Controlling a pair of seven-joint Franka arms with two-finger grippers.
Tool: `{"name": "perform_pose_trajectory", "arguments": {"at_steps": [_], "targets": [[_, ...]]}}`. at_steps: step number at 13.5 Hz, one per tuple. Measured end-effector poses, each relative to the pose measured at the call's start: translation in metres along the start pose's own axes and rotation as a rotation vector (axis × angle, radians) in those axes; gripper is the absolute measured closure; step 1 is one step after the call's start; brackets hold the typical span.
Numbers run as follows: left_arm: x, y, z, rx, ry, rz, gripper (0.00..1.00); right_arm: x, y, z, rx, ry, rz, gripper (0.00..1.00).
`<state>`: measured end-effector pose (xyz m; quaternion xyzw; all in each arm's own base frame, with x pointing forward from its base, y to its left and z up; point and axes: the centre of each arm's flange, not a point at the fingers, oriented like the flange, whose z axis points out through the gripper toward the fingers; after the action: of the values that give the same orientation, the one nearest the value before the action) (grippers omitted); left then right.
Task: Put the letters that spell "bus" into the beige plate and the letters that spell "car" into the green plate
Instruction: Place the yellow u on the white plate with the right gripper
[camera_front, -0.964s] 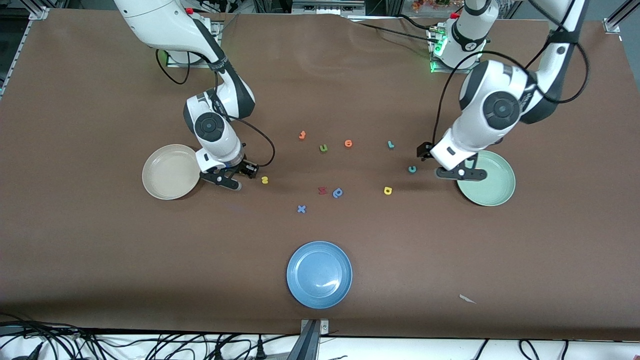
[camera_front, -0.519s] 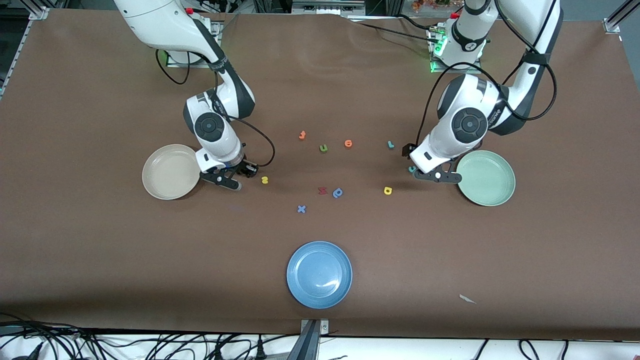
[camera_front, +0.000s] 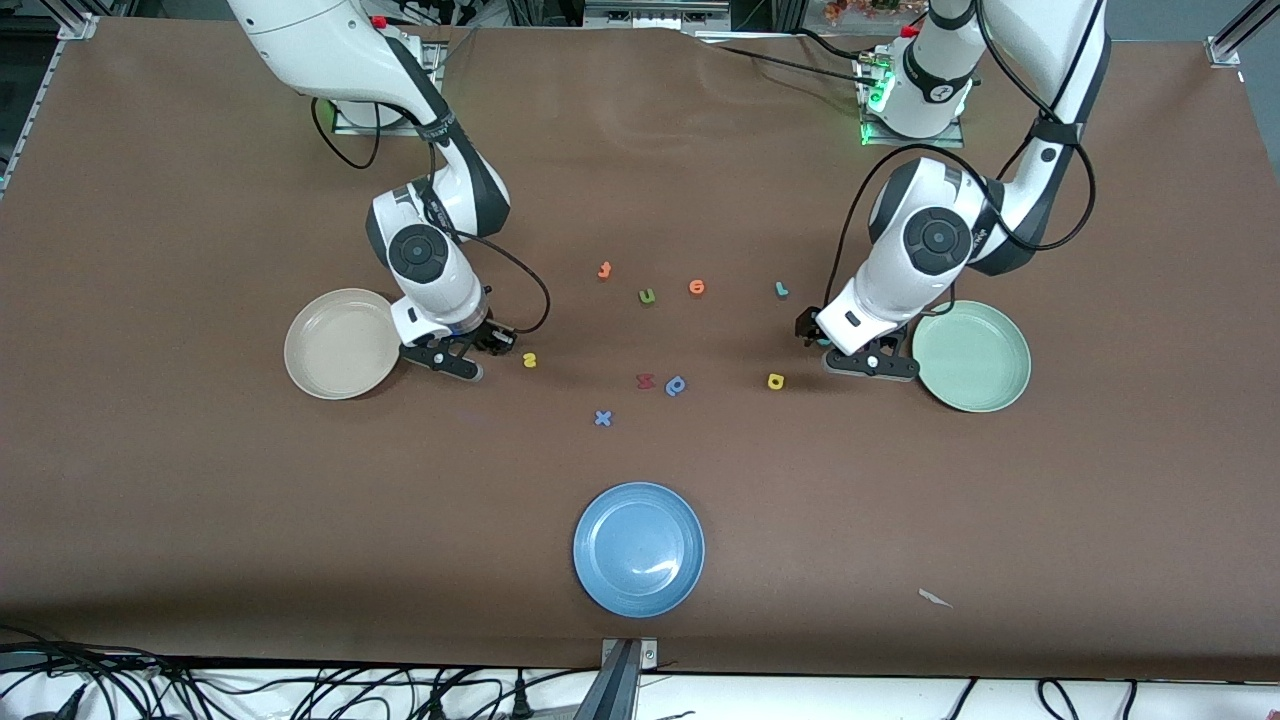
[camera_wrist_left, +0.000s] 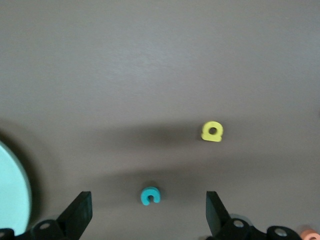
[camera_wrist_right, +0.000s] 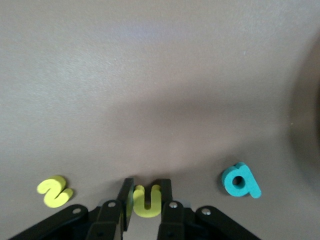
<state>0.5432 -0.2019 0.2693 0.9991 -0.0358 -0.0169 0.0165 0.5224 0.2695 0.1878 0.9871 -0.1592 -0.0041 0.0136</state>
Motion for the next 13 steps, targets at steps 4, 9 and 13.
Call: {"name": "perform_pose_trajectory", "arguments": {"at_steps": [4,9,13], "targets": [[0.006,-0.010,0.022,-0.002,0.024,-0.020,0.00,0.043,0.008,-0.079,-0.094,-0.075,-0.057,0.74],[-0.001,-0.005,0.073,0.007,-0.019,-0.011,0.00,0.123,0.112,-0.119,-0.159,-0.133,-0.294,0.74],[-0.016,-0.008,0.088,0.008,-0.057,-0.031,0.00,0.152,0.176,-0.072,-0.183,-0.204,-0.394,0.74]]}}
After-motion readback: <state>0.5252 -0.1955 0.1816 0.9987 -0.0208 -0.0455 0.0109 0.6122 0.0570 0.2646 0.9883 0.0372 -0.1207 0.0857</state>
